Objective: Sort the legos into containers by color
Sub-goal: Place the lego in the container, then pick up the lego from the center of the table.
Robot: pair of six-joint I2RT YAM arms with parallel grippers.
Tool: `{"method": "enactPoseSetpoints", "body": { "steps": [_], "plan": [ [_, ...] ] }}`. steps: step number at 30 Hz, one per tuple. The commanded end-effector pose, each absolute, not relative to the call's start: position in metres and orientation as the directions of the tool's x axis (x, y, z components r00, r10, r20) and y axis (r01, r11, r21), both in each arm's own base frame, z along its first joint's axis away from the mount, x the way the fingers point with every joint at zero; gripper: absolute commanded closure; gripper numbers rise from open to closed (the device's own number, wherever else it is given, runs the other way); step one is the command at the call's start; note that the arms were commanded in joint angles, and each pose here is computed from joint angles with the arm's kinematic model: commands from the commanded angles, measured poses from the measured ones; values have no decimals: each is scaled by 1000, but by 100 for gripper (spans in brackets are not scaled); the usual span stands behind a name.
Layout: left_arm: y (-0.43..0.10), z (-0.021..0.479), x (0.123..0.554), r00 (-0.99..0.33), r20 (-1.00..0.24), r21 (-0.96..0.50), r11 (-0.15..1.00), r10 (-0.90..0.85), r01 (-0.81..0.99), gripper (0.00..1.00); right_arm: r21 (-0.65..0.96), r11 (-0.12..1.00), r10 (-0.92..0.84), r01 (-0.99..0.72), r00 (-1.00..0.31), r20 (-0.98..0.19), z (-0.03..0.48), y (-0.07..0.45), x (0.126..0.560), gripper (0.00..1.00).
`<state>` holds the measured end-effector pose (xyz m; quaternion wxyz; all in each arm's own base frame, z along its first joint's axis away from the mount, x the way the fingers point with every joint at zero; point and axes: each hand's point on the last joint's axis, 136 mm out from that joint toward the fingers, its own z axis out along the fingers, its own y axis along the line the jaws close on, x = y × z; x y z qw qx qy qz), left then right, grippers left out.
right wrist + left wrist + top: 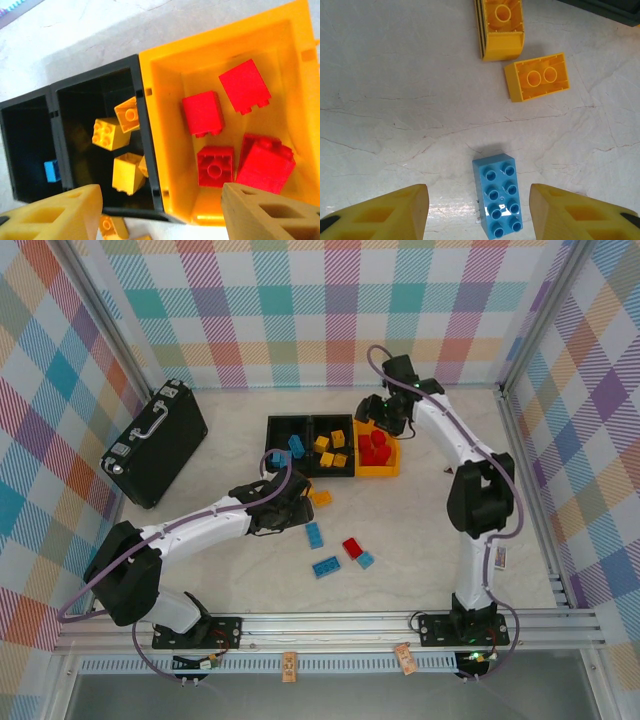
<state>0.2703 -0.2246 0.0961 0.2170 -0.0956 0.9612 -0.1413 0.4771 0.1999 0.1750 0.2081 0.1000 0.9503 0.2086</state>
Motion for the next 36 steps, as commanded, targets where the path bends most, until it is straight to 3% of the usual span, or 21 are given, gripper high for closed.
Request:
{"method": "enactPoseSetpoints", "body": {
  "steps": [1, 11, 18, 24, 30, 36],
  "plan": [
    [-226, 95, 267, -889, -390, -309, 944, -239, -118, 45, 471, 880, 262, 63, -891, -371, 193, 199, 458, 36],
    [-231, 84, 259, -920, -344, -282, 955, -189, -91, 44, 466, 885, 179, -5, -920, -349, 183, 187, 375, 35],
    [-256, 67, 251, -949, -300, -213, 977, -94, -30, 32, 490, 870, 136, -47, -934, -331, 162, 180, 322, 30],
    [-269, 50, 251, -963, -262, -142, 990, -56, -19, 30, 500, 866, 142, -13, -952, -270, 141, 171, 287, 30],
    [-258, 30, 248, -974, -215, -23, 998, -67, -64, 35, 522, 853, 139, -16, -957, -257, 137, 173, 269, 30],
    [-259, 18, 247, -978, -198, 6, 997, -68, -71, 50, 530, 848, 152, -3, -957, -248, 132, 173, 265, 30]
  ]
}}
